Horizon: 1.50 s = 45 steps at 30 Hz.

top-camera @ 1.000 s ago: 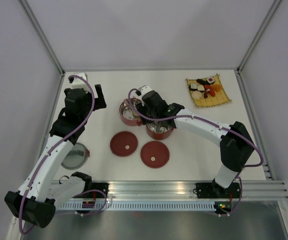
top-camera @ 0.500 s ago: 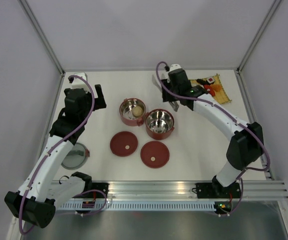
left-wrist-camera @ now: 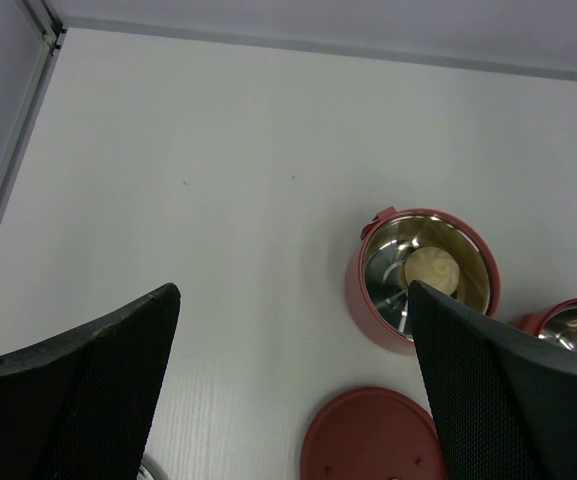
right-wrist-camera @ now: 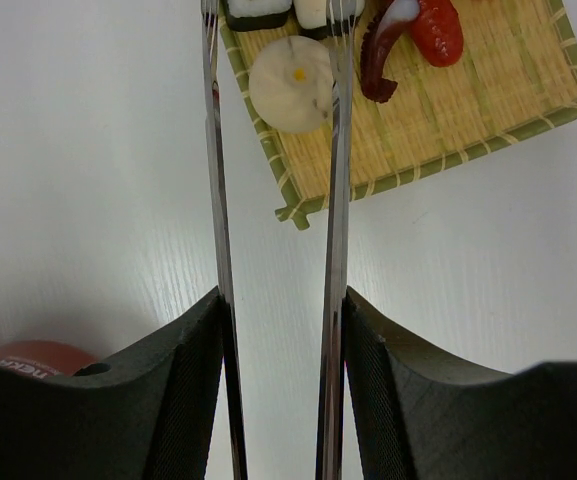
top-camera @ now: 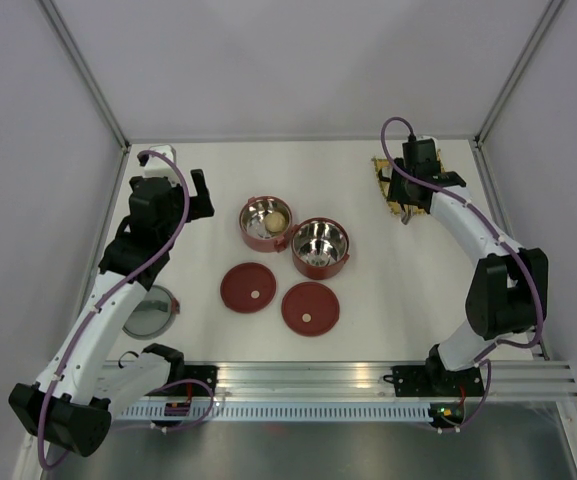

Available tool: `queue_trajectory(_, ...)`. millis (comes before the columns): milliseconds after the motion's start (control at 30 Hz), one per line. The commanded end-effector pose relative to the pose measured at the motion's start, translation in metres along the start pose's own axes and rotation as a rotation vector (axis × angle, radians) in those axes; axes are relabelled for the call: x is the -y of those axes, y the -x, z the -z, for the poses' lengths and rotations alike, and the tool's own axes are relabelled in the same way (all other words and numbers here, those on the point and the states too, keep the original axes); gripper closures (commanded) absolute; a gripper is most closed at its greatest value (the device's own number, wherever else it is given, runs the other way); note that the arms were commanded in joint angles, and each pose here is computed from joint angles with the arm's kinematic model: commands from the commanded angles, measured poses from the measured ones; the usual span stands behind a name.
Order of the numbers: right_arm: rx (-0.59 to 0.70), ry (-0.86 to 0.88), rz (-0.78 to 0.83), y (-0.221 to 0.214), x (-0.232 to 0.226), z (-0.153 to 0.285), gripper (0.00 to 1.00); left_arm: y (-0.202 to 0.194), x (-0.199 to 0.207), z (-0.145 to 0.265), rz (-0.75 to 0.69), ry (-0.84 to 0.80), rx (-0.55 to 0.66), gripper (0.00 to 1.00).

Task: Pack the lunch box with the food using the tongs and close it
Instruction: Pick up the fake food from the plate.

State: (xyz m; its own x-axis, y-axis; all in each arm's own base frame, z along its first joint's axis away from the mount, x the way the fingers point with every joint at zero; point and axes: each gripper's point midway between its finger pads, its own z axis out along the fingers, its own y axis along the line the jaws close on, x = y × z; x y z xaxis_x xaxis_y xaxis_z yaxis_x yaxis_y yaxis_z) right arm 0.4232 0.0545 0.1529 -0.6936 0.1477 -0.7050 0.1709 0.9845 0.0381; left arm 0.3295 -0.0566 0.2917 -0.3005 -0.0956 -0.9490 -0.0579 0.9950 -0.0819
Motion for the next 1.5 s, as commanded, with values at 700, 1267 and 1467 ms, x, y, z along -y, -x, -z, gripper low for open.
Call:
queue_trajectory(700,-0.091,-0.015,-0.031,-0.022,0.016,-0.016,0.42,0.018,0.008,0.008,0.021,-0.055,0.045,0.00)
queue_trajectory(1267,-0.123,-0.034,-0.010,-0.037,0.019,-0.028,0.40,0.017,0.011,0.008,0.022,-0.070,0.041,0.00)
queue_trajectory(1467,-0.143,-0.016,-0.009,-0.040,0.015,-0.034,0.42,0.016,0.011,0.007,0.019,-0.070,0.038,0.00)
